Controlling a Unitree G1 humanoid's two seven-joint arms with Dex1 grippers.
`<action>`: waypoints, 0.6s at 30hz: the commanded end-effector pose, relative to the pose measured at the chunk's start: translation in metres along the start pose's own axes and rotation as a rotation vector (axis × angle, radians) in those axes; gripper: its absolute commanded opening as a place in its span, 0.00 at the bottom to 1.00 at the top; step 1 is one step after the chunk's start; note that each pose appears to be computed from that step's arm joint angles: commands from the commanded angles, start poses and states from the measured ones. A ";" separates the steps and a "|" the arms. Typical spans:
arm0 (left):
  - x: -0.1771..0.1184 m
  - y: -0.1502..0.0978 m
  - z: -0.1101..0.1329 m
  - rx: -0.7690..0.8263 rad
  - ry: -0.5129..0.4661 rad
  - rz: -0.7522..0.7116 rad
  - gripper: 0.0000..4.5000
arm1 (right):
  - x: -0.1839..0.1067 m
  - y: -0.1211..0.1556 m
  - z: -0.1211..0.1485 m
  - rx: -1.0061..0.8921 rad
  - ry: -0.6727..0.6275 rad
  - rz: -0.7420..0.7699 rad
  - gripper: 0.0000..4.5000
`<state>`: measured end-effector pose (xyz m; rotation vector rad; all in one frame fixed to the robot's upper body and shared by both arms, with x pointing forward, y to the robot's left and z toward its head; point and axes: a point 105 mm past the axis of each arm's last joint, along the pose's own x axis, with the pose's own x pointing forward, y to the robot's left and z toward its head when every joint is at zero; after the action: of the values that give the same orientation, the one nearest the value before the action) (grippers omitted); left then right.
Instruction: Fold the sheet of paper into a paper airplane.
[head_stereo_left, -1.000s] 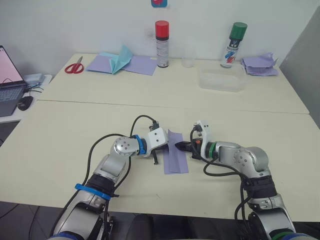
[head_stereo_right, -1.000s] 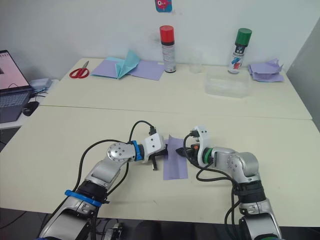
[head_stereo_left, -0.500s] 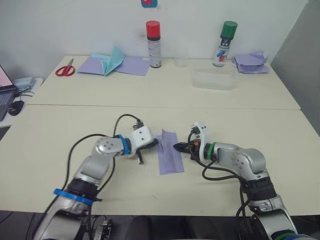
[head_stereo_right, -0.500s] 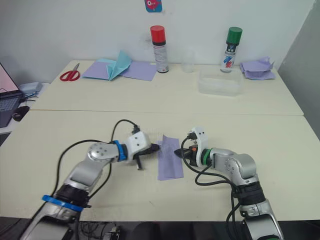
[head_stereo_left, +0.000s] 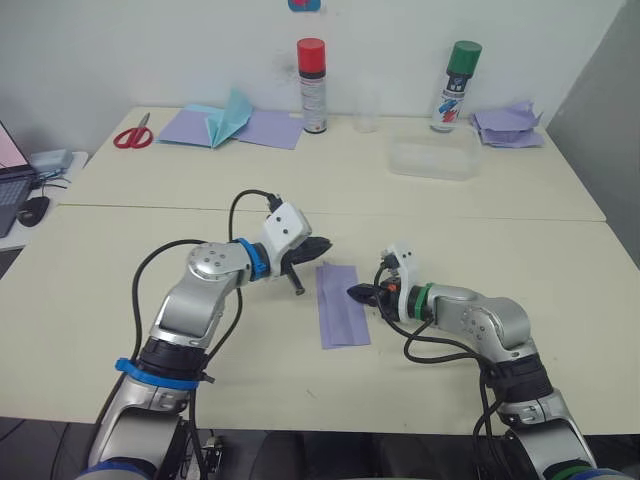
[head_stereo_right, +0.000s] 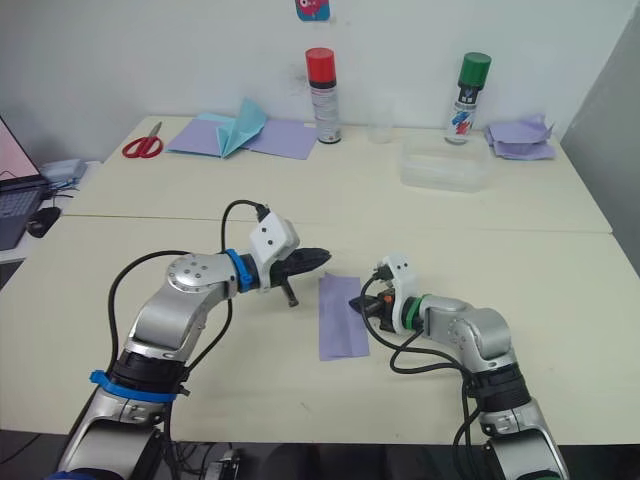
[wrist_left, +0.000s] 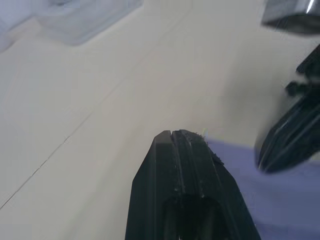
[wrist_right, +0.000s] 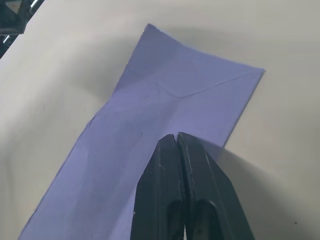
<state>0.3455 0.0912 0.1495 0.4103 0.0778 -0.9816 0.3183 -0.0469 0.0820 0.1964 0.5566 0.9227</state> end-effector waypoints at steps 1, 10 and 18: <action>0.005 -0.017 -0.006 -0.012 0.009 -0.047 0.00 | -0.001 -0.004 -0.009 -0.039 0.035 -0.018 0.01; 0.016 -0.054 -0.063 -0.089 0.180 -0.140 0.00 | -0.004 -0.006 -0.011 -0.174 0.042 -0.032 0.01; 0.009 -0.055 -0.100 -0.089 0.323 -0.157 0.00 | -0.013 0.009 -0.005 -0.294 0.022 0.053 0.01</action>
<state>0.3221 0.0759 0.0730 0.4452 0.2926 -1.0854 0.3084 -0.0550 0.0765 -0.0343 0.4808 0.9969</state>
